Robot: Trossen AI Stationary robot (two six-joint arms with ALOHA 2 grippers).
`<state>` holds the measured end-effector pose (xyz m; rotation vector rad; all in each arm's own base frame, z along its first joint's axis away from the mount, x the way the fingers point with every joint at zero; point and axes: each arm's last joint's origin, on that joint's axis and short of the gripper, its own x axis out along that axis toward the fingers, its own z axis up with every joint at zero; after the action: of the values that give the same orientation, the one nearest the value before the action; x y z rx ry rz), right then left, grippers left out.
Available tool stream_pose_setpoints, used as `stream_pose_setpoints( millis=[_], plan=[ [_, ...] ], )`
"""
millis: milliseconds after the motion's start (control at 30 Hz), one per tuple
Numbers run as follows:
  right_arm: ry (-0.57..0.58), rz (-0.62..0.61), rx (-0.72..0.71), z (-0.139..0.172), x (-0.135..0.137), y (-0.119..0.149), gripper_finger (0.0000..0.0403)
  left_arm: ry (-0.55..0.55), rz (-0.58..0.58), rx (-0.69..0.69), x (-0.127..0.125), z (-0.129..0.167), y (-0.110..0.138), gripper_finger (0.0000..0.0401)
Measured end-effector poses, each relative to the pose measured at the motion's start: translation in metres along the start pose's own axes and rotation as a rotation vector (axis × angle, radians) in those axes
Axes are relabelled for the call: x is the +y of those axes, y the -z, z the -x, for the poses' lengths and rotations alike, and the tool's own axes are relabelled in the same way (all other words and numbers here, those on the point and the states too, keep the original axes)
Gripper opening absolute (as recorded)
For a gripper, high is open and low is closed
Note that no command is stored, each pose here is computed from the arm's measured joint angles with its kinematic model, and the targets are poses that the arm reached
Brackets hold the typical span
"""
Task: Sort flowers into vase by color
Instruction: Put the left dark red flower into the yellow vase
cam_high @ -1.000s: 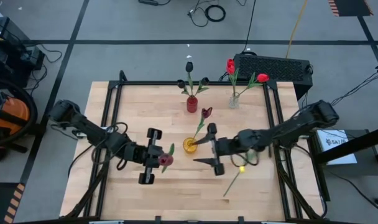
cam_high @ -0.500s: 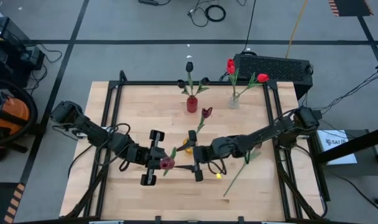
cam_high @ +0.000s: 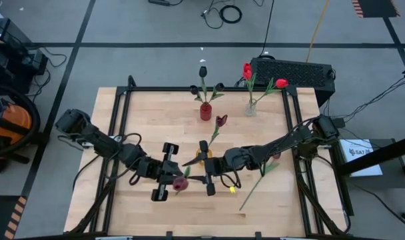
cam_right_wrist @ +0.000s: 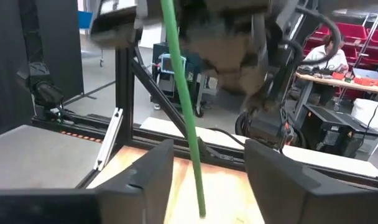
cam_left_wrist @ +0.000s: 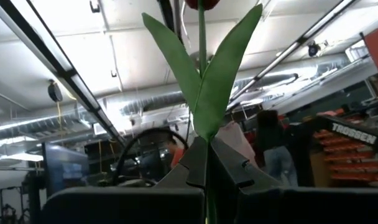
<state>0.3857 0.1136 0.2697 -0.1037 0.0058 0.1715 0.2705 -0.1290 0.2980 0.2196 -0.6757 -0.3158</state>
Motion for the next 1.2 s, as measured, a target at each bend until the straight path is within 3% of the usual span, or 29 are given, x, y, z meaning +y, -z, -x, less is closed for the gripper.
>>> stream_pose_setpoints(
  millis=[233, 500, 700, 967, 1200],
  plan=[
    [0.0, 0.003, 0.0, 0.0, 0.0, 0.0, 0.0128, -0.012, -0.01, -0.002, 0.001, -0.004, 0.011, 0.0007],
    [-0.004, 0.029, 0.04, 0.002, 0.0, 0.0, 0.0011, -0.015, -0.012, 0.002, 0.002, -0.005, 0.012, 0.0017],
    [0.003, -0.013, 0.127, 0.016, -0.003, -0.01, 0.0007, -0.137, 0.019, 0.063, 0.002, -0.004, 0.011, 0.0051],
    [0.029, -0.061, 0.25, 0.043, -0.007, -0.028, 0.0003, -0.273, 0.002, 0.262, 0.007, -0.002, 0.007, 0.0103],
    [0.084, -0.067, 0.295, 0.053, -0.007, -0.033, 0.0003, -0.296, -0.008, 0.348, 0.005, 0.001, 0.001, 0.0113]
  ],
)
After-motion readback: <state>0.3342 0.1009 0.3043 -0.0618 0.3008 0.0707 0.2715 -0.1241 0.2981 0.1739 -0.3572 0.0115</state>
